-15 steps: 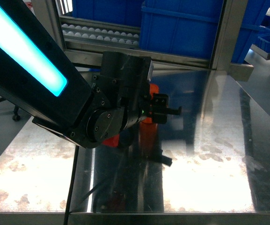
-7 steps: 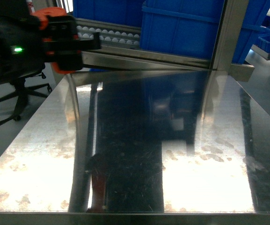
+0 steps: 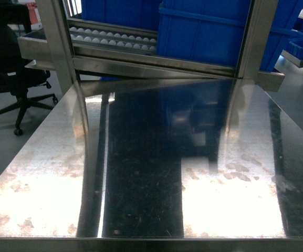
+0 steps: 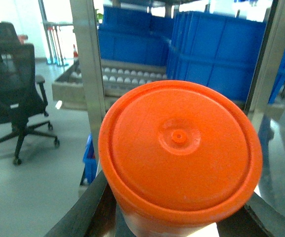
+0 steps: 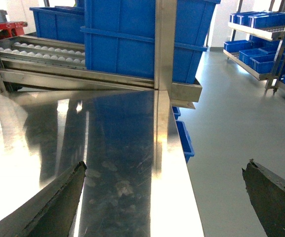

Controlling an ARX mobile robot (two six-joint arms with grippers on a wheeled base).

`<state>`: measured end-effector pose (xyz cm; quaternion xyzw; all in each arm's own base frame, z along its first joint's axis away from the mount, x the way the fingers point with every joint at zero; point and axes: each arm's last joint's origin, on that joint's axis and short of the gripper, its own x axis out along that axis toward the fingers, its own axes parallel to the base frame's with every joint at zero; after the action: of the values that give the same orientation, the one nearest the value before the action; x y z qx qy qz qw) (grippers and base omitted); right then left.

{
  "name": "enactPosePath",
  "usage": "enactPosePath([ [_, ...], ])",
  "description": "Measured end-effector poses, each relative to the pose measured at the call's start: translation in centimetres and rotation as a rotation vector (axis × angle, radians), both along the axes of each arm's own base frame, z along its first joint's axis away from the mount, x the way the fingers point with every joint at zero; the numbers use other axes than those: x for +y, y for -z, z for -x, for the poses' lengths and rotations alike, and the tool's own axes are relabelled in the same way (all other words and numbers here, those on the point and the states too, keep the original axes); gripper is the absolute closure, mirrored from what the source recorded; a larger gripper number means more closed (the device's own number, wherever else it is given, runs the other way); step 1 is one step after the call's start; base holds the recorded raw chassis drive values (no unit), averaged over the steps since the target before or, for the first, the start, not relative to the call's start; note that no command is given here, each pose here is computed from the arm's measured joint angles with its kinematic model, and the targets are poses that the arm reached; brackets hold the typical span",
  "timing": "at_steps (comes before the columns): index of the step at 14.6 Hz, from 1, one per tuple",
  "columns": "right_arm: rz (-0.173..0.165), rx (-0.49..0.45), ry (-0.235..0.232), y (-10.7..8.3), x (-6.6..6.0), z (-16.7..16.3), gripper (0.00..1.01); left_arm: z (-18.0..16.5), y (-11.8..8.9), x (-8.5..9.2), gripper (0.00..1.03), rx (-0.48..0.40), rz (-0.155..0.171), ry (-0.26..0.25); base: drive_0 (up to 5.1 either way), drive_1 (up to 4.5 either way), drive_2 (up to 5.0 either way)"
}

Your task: Pick capacitor and pack into box

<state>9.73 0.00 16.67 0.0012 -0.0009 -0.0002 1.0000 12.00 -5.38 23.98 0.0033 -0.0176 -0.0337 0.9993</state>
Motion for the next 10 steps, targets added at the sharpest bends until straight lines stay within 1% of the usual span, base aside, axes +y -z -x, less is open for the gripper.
enactPosePath([
  [1,0.0,0.0,0.0,0.0,0.0,0.0,0.03,0.4,-0.6,0.3,0.59,-0.04,0.026,-0.007,0.0,0.0,0.0],
  [2,0.0,0.0,0.0,0.0,0.0,0.0,0.03,0.2,-0.4,0.2,0.59,-0.017,0.016,-0.011,0.0,0.0,0.0],
  [3,0.0,0.0,0.0,0.0,0.0,0.0,0.03,0.2,0.3,0.4,0.59,0.042,-0.007,-0.036,0.0,0.0,0.0],
  [4,0.0,0.0,0.0,0.0,0.0,0.0,0.03,0.3,1.3,1.1,0.59,0.056,-0.011,-0.058,0.0,0.0,0.0],
  [5,0.0,0.0,0.0,0.0,0.0,0.0,0.03,0.5,2.2,1.9,0.59,0.053,-0.008,-0.074,0.0,0.0,0.0],
  [6,0.0,0.0,0.0,0.0,0.0,0.0,0.03,0.7,2.6,2.5,0.59,0.038,-0.001,-0.079,0.0,0.0,0.0],
  [7,0.0,0.0,0.0,0.0,0.0,0.0,0.03,0.9,2.9,3.0,0.59,0.027,0.003,-0.075,0.0,0.0,0.0],
  [9,0.0,0.0,0.0,0.0,0.0,0.0,0.03,1.0,4.3,3.6,0.59,0.046,-0.002,-0.072,0.0,0.0,0.0],
  [10,0.0,0.0,0.0,0.0,0.0,0.0,0.03,1.1,4.6,3.9,0.59,0.046,-0.002,-0.072,0.0,0.0,0.0],
])
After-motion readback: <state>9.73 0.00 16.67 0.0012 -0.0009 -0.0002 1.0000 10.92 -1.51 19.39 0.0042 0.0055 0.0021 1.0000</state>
